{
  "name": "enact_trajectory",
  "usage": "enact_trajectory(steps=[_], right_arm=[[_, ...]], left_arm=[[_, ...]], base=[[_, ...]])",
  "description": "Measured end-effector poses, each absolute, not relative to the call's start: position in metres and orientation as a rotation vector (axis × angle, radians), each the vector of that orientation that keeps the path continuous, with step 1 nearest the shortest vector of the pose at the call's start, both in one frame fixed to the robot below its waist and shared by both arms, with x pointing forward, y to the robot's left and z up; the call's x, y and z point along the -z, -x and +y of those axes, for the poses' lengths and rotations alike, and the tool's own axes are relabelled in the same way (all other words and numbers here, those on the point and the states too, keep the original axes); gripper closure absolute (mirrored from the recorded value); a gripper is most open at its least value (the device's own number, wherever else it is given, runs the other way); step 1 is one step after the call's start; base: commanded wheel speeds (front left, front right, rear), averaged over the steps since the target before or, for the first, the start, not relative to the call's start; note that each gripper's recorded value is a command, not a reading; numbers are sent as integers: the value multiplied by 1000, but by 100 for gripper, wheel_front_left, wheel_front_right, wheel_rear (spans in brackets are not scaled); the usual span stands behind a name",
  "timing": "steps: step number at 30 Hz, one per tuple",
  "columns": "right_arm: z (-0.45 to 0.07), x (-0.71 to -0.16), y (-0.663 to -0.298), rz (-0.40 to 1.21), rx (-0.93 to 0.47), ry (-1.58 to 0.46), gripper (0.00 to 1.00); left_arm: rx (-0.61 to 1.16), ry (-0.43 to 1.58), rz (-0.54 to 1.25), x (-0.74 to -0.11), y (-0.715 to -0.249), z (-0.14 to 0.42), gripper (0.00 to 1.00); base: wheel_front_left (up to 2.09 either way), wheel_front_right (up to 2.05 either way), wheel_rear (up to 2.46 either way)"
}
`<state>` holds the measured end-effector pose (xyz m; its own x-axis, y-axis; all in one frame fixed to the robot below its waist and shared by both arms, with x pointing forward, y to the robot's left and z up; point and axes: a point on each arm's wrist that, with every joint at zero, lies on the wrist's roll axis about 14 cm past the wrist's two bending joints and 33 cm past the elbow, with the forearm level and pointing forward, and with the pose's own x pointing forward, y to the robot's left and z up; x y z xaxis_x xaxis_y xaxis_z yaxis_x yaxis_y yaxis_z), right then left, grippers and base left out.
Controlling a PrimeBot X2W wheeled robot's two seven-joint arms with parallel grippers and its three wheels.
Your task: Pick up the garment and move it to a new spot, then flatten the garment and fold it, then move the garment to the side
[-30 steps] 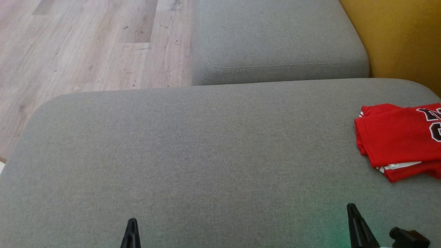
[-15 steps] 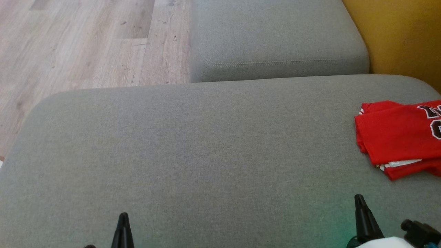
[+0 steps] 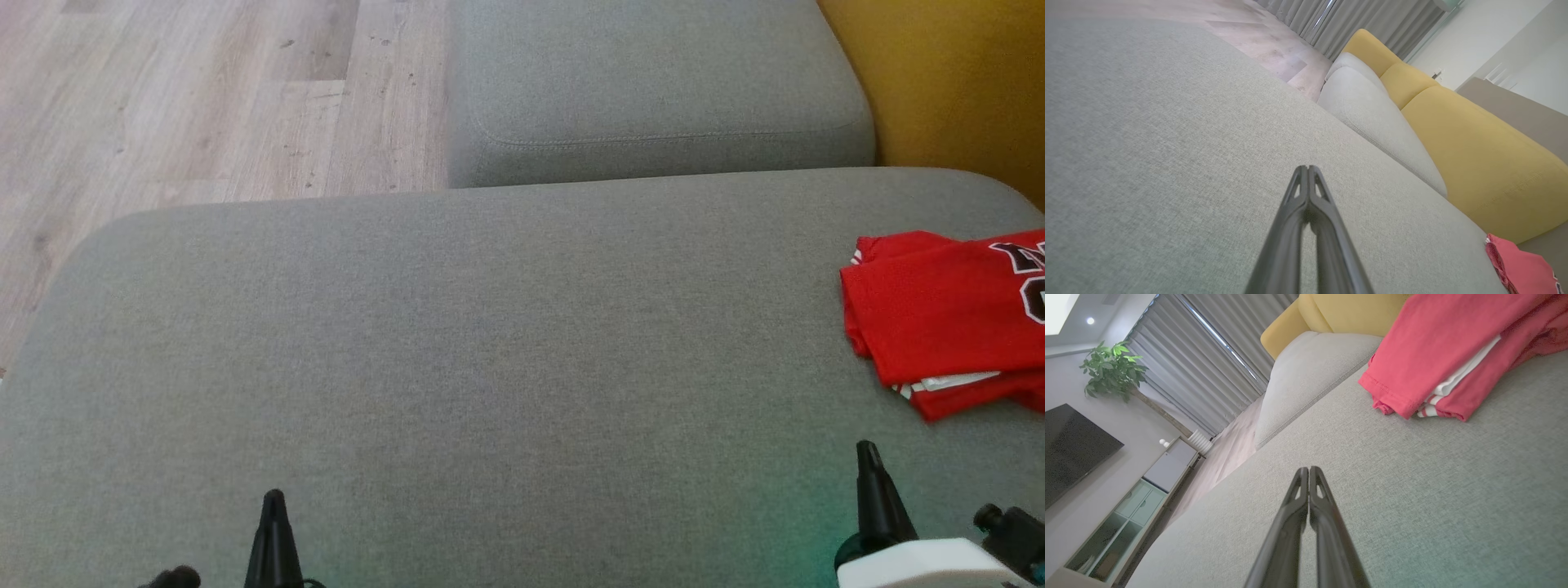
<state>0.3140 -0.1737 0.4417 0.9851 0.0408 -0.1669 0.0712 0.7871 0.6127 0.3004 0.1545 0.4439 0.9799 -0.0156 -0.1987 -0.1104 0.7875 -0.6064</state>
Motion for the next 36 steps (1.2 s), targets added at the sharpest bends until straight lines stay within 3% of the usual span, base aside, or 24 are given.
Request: enact_trajectory(steps=[36], right_arm=[[-191, -452, -340, 148, 95, -1066, 100]], left_arm=[[-88, 1071, 212, -447, -329, 168, 100]], base=[[0, 0, 0]])
